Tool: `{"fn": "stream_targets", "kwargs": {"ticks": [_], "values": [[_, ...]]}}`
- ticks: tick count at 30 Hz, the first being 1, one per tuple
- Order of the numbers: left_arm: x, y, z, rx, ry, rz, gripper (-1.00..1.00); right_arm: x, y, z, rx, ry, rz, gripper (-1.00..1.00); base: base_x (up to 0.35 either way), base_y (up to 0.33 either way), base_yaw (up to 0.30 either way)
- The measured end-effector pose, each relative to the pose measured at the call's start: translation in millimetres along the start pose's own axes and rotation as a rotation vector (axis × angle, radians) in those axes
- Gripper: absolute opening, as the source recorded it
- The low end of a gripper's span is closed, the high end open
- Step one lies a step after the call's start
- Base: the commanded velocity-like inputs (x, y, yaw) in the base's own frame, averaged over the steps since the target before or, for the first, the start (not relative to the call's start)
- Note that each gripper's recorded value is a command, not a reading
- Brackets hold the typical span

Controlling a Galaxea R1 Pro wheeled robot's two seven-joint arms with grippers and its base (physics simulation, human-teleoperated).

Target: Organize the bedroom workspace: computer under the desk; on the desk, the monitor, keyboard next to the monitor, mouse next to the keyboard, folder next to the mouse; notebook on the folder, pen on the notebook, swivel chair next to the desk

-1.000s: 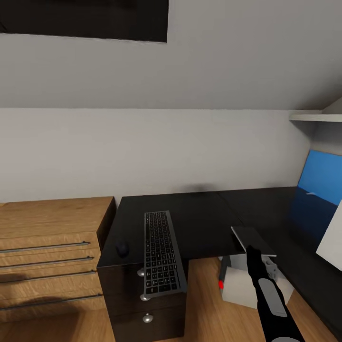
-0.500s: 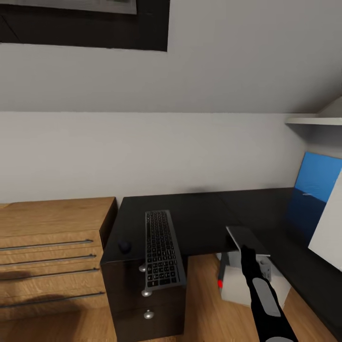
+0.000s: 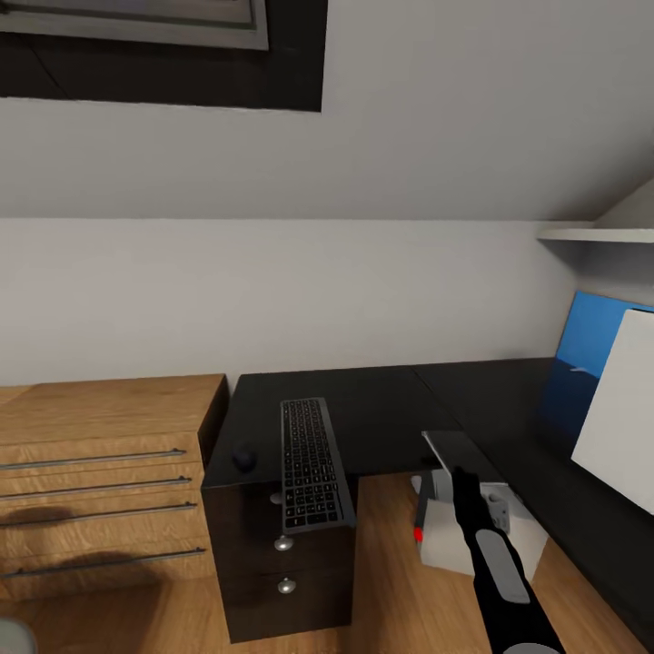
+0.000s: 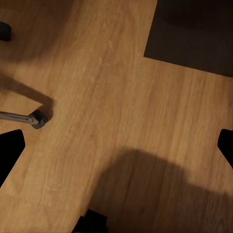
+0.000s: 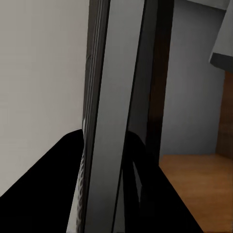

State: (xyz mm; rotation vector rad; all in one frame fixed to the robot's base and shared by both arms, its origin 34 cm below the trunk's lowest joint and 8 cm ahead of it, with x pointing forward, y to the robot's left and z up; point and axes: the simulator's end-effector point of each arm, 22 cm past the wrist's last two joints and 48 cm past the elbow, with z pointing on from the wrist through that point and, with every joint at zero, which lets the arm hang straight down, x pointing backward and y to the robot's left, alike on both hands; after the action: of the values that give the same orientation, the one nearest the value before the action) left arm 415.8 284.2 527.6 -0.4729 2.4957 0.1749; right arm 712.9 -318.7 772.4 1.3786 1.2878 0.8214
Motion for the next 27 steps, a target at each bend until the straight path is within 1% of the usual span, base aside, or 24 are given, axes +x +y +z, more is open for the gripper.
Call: {"fn": "stream_targets", "kwargs": {"ticks": [6,12,20,26,27], "values": [[-1.7,-0.4,-0.6,0.001,-0.005,-0.001,1.00,8.7,3.9,-0.9,-0.007,0.018,-0.012,-1.00,-0.003,0.000,0.129],[-3.8,-0.9,-1.2,0.003,-0.011,-0.003,1.00,13.2,6.8,-2.3,-0.011,0.026,-0.012,-1.00,0.000,0.000,0.156],[-6.2,-2.5,-2.3,0.007,-0.017,-0.005,1.00,23.4,-0.9,-4.1,0.006,0.047,-0.017,-1.00,0.000,0.000,0.154],[-6.8,-2.9,-2.6,0.008,-0.019,-0.005,1.00,28.1,-2.4,-4.8,0.009,0.057,-0.021,-1.00,0.000,-0.018,0.060],[-7.0,-2.5,-2.5,0.007,-0.019,-0.005,1.00,38.7,-6.3,-5.9,0.017,0.078,-0.030,-1.00,0.000,-0.140,0.009]]}}
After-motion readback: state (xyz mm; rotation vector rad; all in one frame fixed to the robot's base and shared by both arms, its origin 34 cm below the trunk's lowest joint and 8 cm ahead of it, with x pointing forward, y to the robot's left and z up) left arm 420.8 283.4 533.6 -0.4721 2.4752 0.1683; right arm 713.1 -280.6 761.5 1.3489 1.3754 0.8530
